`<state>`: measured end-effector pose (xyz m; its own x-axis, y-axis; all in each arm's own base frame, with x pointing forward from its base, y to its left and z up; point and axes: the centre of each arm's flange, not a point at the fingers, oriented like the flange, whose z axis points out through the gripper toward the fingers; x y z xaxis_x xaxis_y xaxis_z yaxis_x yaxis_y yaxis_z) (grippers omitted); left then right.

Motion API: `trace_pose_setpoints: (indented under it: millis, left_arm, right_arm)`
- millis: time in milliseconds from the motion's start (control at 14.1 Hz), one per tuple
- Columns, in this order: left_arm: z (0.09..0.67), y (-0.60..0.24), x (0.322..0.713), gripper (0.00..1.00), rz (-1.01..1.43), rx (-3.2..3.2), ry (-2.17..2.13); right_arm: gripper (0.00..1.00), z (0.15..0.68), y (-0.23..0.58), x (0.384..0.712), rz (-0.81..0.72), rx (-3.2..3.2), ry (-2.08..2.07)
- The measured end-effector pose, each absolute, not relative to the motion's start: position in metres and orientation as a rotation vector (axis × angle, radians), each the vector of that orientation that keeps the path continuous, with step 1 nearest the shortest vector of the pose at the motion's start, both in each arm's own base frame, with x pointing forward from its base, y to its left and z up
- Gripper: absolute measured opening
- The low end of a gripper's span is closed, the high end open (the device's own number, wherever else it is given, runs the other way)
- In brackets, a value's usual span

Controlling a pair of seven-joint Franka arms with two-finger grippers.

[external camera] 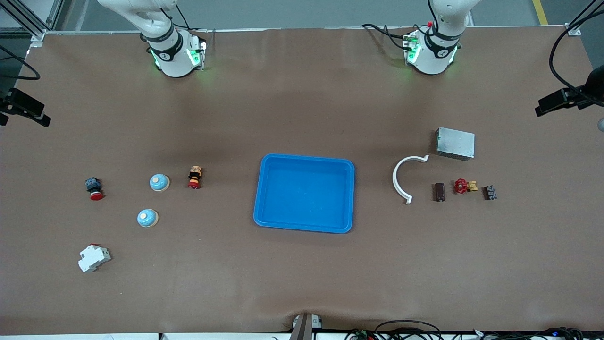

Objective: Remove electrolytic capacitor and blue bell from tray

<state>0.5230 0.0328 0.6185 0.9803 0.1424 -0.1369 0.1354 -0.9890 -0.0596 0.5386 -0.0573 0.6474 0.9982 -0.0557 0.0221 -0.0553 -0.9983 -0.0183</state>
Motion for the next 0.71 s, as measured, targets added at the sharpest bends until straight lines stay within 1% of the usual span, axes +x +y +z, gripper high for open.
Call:
trace_pose_setpoints:
  millis: [283, 707]
  left_arm:
    - [0.626, 0.026, 0.524, 1.00, 0.175, -3.129, -0.192]
    - [0.651, 0.038, 0.551, 1.00, 0.039, -3.180, -0.169]
  right_arm:
    - [1.00, 0.647, -0.055, 0.538, -0.029, -3.108, 0.089]
    - [1.00, 0.646, -0.055, 0.538, -0.024, -3.105, 0.089]
